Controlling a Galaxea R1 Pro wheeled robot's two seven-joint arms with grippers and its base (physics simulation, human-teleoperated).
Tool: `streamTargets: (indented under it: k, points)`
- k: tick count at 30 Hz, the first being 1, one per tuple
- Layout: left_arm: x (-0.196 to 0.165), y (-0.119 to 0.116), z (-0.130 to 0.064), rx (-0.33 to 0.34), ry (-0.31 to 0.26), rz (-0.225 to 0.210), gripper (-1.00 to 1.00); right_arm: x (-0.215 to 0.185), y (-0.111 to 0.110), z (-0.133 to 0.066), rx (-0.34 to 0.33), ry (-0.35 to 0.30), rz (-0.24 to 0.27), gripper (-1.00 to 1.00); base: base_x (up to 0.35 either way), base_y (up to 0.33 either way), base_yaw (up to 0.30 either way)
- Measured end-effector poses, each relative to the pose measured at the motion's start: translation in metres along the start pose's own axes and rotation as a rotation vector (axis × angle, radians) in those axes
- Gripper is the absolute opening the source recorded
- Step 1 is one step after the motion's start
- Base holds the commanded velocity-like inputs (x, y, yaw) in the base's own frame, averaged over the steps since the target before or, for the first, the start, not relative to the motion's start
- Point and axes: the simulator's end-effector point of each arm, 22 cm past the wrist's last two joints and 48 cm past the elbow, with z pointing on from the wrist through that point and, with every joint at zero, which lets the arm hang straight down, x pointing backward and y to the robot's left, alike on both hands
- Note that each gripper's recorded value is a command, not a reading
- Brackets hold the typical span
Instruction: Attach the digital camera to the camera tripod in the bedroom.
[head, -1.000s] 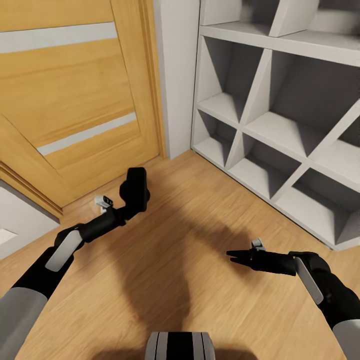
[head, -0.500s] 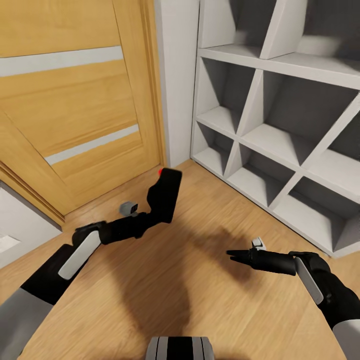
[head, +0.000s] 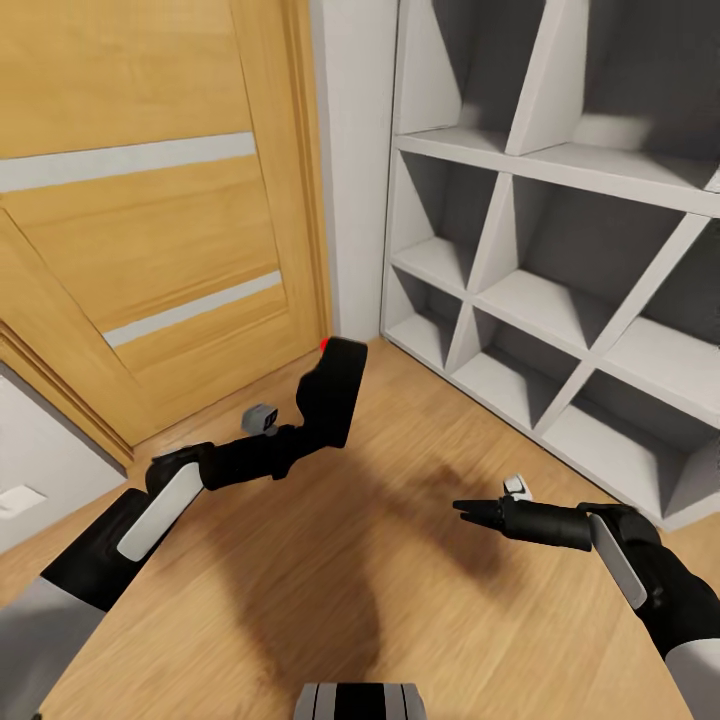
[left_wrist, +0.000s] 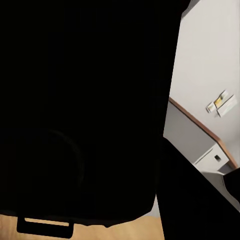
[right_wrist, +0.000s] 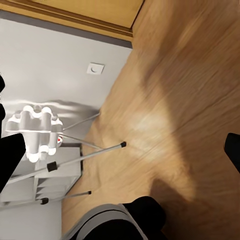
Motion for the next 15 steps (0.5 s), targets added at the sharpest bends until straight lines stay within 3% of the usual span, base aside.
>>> streamTargets:
  k: [15]
  points:
    - [-0.020,-0.030,0.003,0.016,-0.004,0.059,-1.00,-0.011,0.030,-0.010,-0.011,-0.023,-0.056,1.00,0.000,0.000,0.000]
